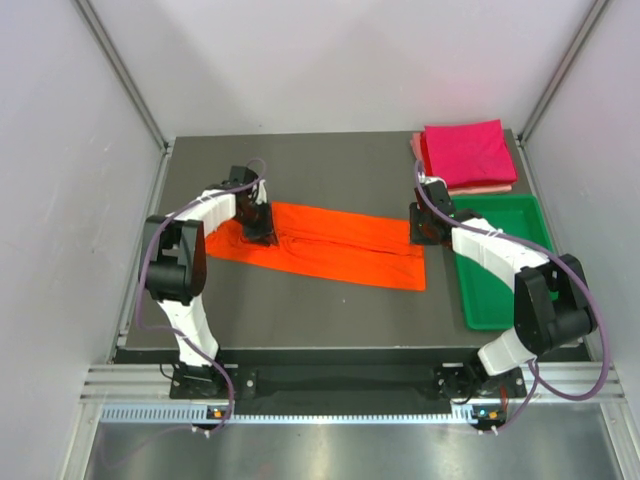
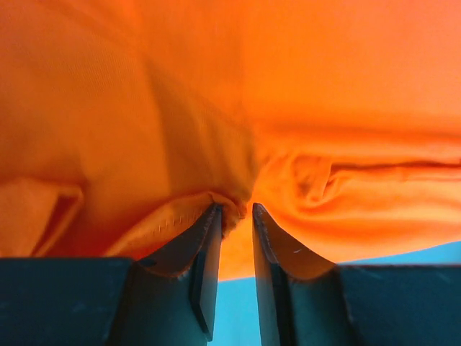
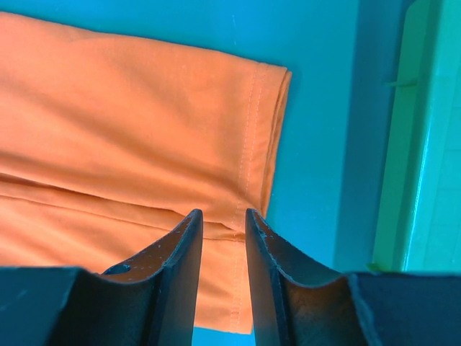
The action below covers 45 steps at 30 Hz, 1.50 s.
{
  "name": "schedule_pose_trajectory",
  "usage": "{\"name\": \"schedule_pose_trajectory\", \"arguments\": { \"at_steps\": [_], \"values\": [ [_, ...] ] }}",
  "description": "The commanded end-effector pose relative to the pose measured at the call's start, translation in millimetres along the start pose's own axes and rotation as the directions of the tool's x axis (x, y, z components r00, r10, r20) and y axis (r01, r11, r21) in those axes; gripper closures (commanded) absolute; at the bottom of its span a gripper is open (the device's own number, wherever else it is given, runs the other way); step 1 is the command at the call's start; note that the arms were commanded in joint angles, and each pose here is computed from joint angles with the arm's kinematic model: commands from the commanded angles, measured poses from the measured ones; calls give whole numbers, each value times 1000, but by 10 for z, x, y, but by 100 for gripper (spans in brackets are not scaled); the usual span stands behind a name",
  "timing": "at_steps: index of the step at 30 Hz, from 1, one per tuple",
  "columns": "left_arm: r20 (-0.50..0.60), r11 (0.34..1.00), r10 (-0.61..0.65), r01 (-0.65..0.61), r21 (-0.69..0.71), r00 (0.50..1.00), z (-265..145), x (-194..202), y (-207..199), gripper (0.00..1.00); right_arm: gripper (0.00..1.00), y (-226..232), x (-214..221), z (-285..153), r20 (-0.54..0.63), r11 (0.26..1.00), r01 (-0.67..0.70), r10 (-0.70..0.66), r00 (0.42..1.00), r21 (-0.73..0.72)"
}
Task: Fold and stack the t-shirts
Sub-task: Fold the tshirt
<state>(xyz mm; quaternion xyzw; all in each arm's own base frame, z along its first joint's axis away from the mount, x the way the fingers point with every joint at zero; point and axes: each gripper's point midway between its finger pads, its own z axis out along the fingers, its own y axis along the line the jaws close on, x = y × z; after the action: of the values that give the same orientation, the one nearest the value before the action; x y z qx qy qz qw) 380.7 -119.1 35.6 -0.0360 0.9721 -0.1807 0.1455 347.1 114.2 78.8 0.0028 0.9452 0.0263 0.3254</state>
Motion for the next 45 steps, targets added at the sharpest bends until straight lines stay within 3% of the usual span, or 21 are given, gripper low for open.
{"name": "schedule_pose_trajectory", "arguments": {
  "at_steps": [1,5,11,18,21,25,32,36,40,45],
  "values": [
    [19,998,-11,12,-58,1000,-143,95,9,71,69,-10,-95,-65,37,1000,-6,6,999,-14],
    [90,990,8,5,-143,996,-299,-50,98,70,68,13,-78,-43,30,1000,-8,9,1000,-25],
    [208,991,23,6,-135,978,-610,-341,-32,67,68,34,-68,-37,26,999,-6,7,1000,-34],
    [240,939,-20,101,-328,971,-669,-397,524,67,67,155,-62,-63,29,997,-7,9,1000,-73],
    [281,953,-60,139,-271,958,-681,-521,631,67,67,270,-97,-91,39,996,8,-5,999,-89],
    [243,967,-77,132,-220,967,-596,-543,553,66,67,487,-116,-106,45,992,28,-23,999,-127],
    [177,933,-131,181,-311,976,-428,-355,825,67,66,1448,-271,-174,119,947,172,-144,982,-272],
    [220,909,-164,234,-345,962,-505,-387,978,67,67,2075,-403,-251,197,913,223,-162,967,-343],
    [286,874,-283,369,-317,915,-641,-486,1341,69,67,2776,-542,-425,375,842,361,-209,903,-401],
    [259,889,-299,367,-275,918,-582,-517,1381,70,68,3312,-411,-314,411,756,484,-309,858,-441]
  ]
}}
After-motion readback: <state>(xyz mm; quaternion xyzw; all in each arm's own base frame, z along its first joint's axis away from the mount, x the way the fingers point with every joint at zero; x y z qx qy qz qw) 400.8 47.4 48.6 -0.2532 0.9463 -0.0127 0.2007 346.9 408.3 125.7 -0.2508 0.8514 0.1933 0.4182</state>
